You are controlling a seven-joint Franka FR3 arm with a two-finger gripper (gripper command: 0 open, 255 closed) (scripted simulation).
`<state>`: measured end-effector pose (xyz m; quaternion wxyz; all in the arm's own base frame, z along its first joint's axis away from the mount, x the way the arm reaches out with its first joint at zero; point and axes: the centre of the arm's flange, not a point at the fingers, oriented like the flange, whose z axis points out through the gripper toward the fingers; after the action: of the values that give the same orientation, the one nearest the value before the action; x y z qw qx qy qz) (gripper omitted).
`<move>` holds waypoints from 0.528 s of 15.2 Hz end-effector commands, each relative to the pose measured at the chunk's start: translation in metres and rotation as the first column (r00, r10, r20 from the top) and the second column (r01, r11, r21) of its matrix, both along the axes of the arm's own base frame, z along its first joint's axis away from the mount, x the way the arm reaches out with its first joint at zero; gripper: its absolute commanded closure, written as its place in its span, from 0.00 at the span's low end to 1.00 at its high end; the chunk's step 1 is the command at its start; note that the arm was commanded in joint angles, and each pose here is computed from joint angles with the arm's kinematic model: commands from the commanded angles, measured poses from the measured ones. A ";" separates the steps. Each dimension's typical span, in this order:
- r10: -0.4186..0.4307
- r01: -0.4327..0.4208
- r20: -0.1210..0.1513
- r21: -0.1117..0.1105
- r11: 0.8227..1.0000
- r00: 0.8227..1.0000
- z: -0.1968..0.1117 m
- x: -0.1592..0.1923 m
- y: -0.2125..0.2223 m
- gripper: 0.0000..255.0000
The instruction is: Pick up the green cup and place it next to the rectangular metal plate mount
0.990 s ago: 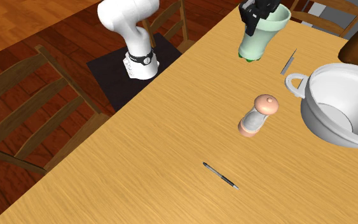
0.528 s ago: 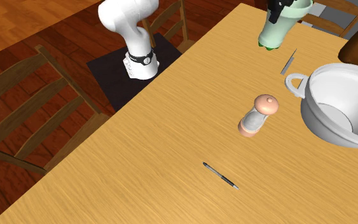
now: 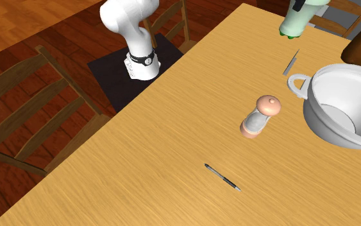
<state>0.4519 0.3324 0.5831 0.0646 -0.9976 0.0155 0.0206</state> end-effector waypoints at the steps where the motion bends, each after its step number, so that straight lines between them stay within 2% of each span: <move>1: -0.002 0.002 0.000 0.002 1.000 1.000 -0.005 0.002 0.016 1.00; 8: -0.002 0.002 0.000 0.002 1.000 1.000 -0.042 0.002 0.016 1.00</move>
<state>0.4536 0.3484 0.5464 0.0651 -0.9975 0.0164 0.0209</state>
